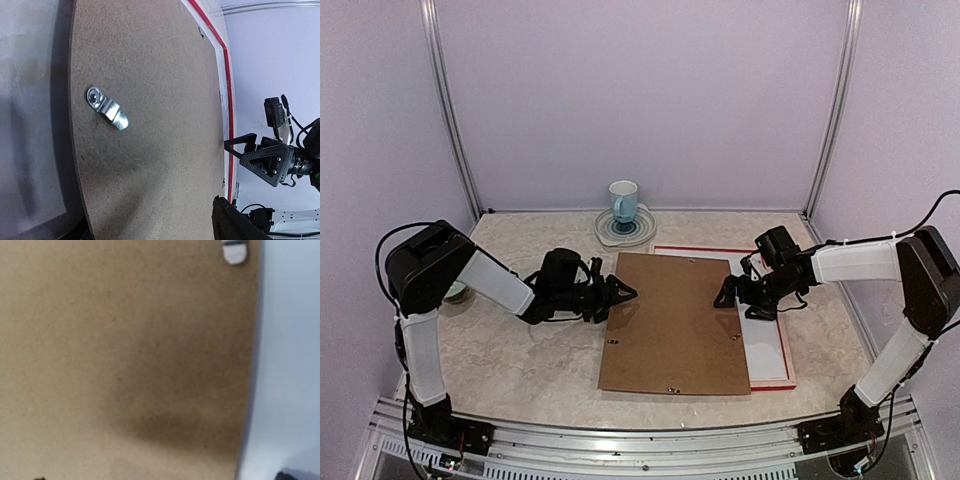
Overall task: Put the photo into the frame
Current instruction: Move the backboard to the photo.
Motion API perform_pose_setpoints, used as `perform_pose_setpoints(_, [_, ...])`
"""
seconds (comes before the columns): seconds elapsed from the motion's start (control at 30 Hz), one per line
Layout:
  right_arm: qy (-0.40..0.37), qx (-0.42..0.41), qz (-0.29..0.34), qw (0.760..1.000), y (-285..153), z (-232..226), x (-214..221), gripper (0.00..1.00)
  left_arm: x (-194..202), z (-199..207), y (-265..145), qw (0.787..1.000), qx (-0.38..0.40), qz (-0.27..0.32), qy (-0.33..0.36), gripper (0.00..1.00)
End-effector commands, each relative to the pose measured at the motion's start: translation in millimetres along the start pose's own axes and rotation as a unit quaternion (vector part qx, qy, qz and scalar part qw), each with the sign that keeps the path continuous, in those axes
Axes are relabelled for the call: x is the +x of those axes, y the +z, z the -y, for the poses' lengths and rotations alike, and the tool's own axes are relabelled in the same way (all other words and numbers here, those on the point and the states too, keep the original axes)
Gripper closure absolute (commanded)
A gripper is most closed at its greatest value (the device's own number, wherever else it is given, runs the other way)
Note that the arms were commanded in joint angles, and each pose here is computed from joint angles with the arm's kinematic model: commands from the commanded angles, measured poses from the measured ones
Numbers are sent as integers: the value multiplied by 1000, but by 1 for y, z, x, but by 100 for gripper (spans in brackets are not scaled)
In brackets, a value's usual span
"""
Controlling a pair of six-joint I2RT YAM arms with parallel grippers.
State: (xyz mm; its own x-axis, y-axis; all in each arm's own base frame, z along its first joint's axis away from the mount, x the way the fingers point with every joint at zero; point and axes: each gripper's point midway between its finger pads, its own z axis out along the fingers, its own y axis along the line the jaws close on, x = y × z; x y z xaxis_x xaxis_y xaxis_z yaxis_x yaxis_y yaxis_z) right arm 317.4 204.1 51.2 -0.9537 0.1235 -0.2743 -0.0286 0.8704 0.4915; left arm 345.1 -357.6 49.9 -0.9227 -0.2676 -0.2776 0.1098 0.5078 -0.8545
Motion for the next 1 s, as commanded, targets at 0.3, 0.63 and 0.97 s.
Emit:
perform_pose_setpoints(0.3, [10,-9,-7,1000,7,5,3,1,-4,-11,-11,999,-30,12,16,33])
perform_pose_setpoints(0.63, [12,-14,-7,1000,8,3,2,1,-13,-13,-29,997,-58,29,34,33])
perform_pose_setpoints(0.97, [13,-18,-8,1000,8,1,2,1,-11,-7,-28,997,-54,25,38,33])
